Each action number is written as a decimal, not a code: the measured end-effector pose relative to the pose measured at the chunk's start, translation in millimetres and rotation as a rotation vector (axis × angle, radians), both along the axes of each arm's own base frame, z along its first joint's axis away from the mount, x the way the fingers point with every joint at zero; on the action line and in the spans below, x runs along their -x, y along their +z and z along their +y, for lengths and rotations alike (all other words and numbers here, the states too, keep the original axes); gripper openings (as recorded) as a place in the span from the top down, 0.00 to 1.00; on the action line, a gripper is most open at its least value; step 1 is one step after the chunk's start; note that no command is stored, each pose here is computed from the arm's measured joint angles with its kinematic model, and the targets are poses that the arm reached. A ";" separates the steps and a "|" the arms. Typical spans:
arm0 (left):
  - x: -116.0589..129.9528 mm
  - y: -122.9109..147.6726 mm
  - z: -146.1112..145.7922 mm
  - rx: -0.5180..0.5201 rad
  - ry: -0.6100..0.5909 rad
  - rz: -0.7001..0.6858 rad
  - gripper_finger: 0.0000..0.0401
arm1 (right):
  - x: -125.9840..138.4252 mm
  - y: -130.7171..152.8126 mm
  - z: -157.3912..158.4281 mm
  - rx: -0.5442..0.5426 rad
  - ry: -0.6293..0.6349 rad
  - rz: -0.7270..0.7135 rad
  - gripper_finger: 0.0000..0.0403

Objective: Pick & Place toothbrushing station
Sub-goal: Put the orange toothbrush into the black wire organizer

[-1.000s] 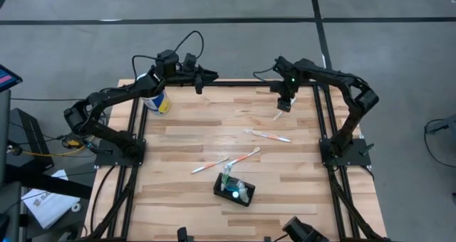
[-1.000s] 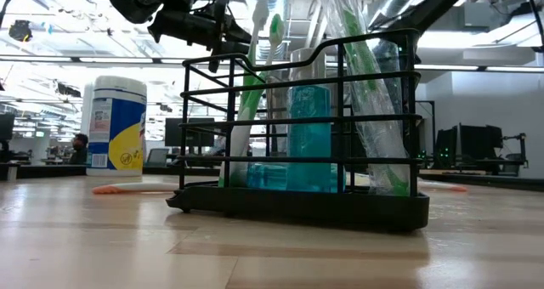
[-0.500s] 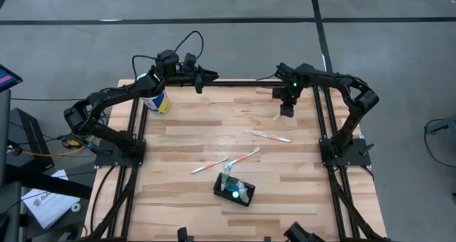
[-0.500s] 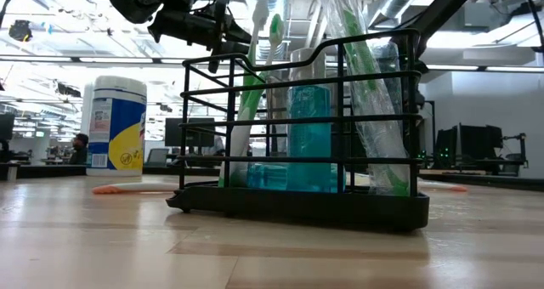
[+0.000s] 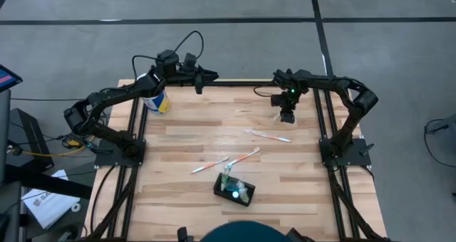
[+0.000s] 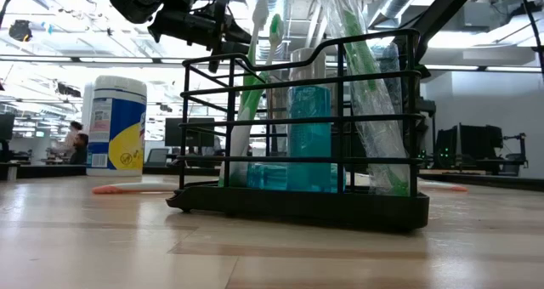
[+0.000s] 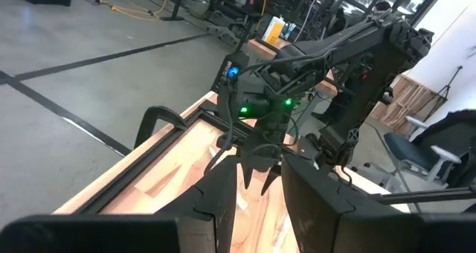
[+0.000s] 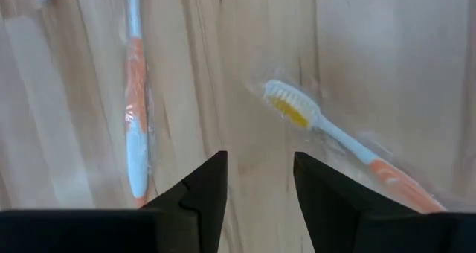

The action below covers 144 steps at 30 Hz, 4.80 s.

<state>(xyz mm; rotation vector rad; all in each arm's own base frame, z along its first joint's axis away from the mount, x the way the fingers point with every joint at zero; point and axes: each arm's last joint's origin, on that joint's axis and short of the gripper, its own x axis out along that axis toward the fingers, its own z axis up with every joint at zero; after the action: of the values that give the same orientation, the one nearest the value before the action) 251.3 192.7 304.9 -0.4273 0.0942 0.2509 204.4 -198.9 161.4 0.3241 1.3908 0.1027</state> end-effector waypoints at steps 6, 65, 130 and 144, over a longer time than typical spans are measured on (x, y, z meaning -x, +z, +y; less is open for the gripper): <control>0.3 0.0 0.7 -0.029 0.013 0.008 0.75 | -1.8 -0.8 -1.7 0.081 0.051 0.028 0.64; -2.0 -5.0 3.4 -0.176 0.043 0.067 0.75 | -97.5 102.9 -11.1 0.239 0.116 -0.400 1.00; -18.7 -5.7 -23.1 -0.161 -0.159 0.047 0.75 | -50.6 169.7 360.8 0.199 -0.711 -1.278 1.00; -22.8 -5.5 -31.8 -0.190 -0.264 0.034 0.75 | -79.9 142.2 383.0 0.177 -0.822 -1.345 1.00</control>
<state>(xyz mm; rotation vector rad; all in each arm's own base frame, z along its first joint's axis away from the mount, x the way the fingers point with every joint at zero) 274.1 160.9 299.4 -0.2179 0.1573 0.0067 284.3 184.0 303.6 0.5122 -0.1216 -0.4212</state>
